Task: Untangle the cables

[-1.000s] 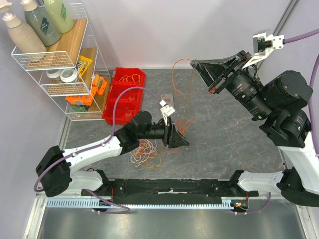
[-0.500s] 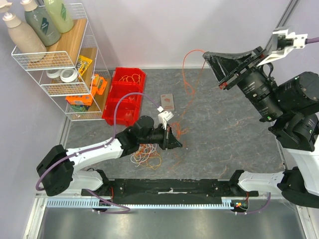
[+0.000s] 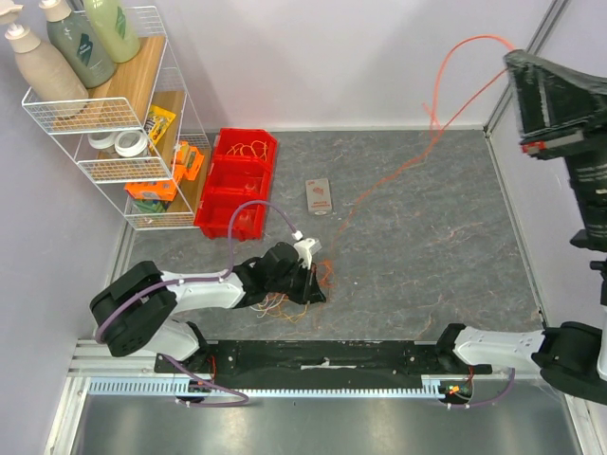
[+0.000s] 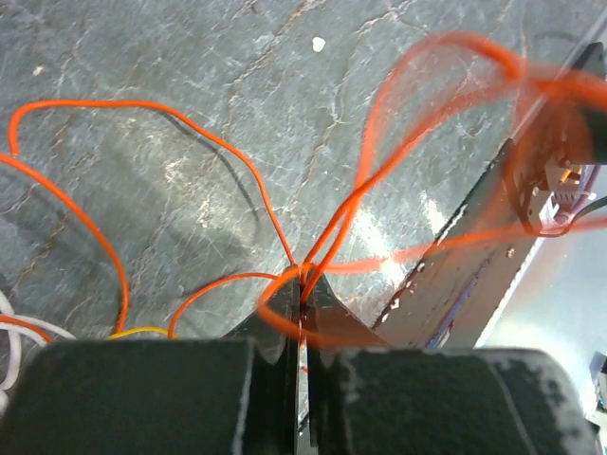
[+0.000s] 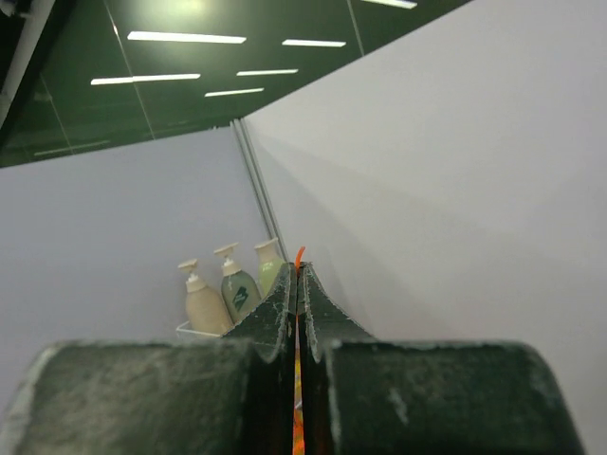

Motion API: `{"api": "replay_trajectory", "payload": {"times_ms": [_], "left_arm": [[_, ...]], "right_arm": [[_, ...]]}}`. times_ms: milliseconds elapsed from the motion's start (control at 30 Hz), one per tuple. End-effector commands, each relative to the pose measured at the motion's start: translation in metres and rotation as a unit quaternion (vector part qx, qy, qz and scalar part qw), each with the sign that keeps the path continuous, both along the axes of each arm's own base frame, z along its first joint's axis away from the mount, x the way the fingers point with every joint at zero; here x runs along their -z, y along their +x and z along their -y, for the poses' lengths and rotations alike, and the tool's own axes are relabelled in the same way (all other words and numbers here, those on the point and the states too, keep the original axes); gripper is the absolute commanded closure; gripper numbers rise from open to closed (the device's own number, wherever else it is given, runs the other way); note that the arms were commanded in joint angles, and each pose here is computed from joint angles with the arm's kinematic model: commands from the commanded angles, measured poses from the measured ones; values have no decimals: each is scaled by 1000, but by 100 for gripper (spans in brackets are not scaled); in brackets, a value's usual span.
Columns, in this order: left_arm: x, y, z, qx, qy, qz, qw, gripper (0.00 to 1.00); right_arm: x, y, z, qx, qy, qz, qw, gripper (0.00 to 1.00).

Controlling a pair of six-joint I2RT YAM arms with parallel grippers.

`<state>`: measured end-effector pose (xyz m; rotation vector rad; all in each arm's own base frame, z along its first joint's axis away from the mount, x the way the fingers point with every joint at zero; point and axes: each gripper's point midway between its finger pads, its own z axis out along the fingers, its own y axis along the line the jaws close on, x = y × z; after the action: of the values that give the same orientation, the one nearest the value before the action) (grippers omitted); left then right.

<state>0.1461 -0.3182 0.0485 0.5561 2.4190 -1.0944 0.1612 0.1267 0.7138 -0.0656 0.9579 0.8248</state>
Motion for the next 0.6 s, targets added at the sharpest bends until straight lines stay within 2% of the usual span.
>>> {"api": "replay_trajectory", "payload": {"times_ms": [0,133,267,367,400,467,567], "left_arm": [[-1,8,4,-18,-9,12,1000,98],[10,10,-4,-32,12,11,999,98],[20,5,-11,-33,28,2,999,98],[14,2,-9,-16,23,2,1000,96],[6,2,-5,-9,13,7,1000,91],[-14,1,2,6,-14,22,1000,70],[-53,5,6,17,-47,61,997,43]], "right_arm": [[-20,-10,23,29,21,36,999,100],[-21,-8,40,70,21,36,997,100],[-40,-25,68,92,46,66,992,100],[-32,-22,64,91,37,64,993,100],[-23,-18,59,90,28,55,994,100],[5,-1,42,93,0,25,995,100],[64,29,17,107,-49,-35,992,100]]}}
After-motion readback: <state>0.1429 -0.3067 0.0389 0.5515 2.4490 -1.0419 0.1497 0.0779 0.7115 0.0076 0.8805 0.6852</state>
